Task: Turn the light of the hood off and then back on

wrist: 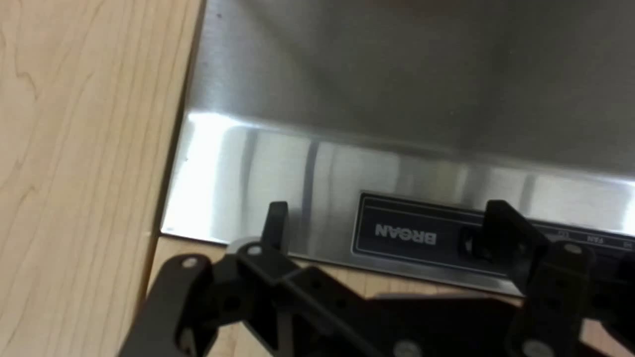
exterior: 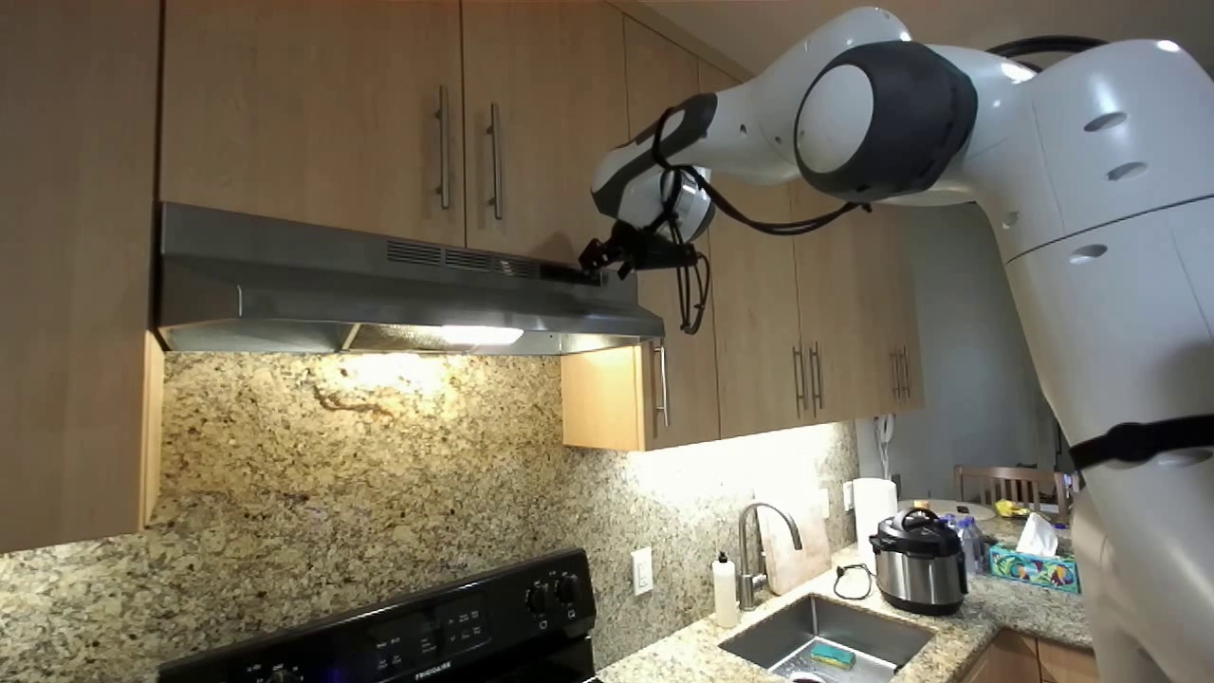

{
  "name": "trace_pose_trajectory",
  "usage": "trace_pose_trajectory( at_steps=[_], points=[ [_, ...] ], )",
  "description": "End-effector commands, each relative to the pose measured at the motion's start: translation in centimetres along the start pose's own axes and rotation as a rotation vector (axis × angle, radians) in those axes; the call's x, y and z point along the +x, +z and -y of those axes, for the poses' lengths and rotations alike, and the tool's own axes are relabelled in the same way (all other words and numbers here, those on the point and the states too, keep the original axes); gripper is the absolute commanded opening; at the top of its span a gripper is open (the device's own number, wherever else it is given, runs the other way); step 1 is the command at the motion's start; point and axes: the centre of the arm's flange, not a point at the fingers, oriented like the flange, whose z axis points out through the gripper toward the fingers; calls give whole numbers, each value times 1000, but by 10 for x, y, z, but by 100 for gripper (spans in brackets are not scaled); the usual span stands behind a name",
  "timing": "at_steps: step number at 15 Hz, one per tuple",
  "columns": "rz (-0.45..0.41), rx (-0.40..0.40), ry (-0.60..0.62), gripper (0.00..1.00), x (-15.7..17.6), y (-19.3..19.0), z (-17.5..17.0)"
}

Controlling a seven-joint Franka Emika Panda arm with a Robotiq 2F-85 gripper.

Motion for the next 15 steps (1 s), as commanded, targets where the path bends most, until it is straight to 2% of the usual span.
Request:
trace_pose_trajectory(
  at_steps=[1,15],
  points=[
    [-11,8,-19,100,11,2,-11],
    [-3,16,-33,100,16,10,-6]
  ],
)
